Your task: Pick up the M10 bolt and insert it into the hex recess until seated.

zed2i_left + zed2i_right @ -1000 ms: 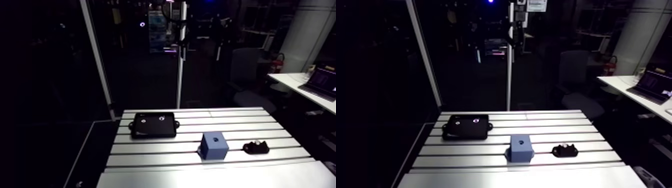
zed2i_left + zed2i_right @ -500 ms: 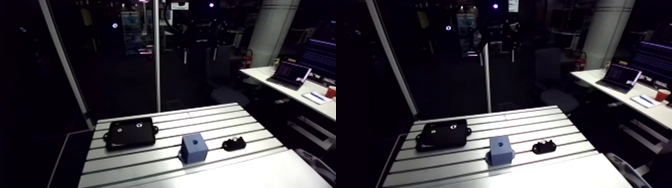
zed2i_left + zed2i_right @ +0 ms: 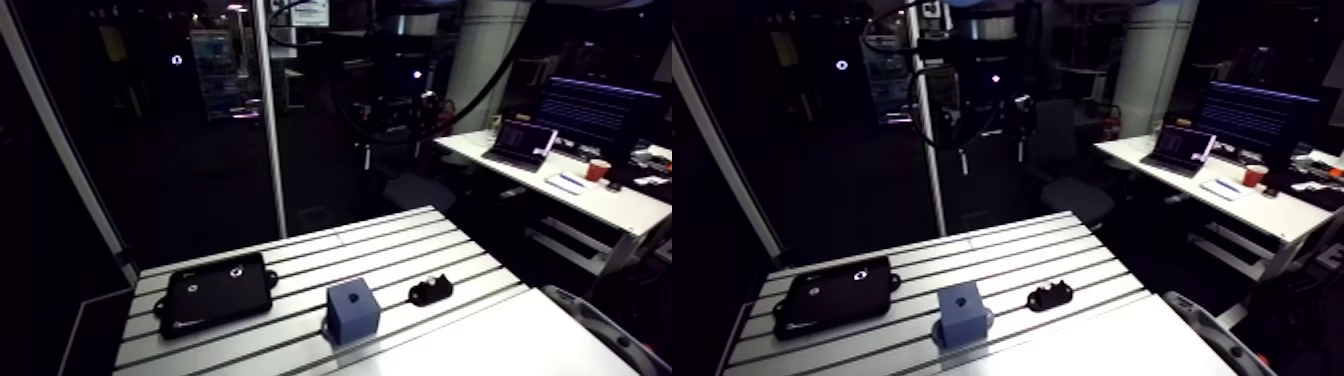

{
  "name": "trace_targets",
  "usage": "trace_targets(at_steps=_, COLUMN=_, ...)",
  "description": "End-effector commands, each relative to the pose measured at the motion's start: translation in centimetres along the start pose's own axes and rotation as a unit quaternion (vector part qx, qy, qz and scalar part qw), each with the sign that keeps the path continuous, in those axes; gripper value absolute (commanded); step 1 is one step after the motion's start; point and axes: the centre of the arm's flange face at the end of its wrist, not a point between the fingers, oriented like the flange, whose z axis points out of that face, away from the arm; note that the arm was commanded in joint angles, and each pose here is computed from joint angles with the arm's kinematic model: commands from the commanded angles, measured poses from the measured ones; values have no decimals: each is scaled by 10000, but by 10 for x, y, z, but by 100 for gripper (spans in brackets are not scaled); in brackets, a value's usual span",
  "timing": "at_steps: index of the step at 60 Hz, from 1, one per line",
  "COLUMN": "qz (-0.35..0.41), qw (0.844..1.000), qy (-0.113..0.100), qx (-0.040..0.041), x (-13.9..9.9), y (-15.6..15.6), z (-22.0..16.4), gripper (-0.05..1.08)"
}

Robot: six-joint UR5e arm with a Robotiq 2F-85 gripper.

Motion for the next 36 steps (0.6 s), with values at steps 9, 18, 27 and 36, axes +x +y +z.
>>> trace_targets(at_steps=9, qz=371, qw=9970, qy=104, qx=672, x=-38, y=49, z=59, gripper=1)
trace_targets(at_steps=18, qz=563, qw=9962, qy=172, qx=640, x=-46, y=69, z=70, gripper=1)
trace_targets(at_steps=27, qz=559, qw=9964, qy=174, qx=611, x=-49, y=68, z=83, gripper=1)
trace_targets(at_steps=36, qz=566, qw=9961, qy=58, qx=670, x=-50, y=67, z=100, gripper=1)
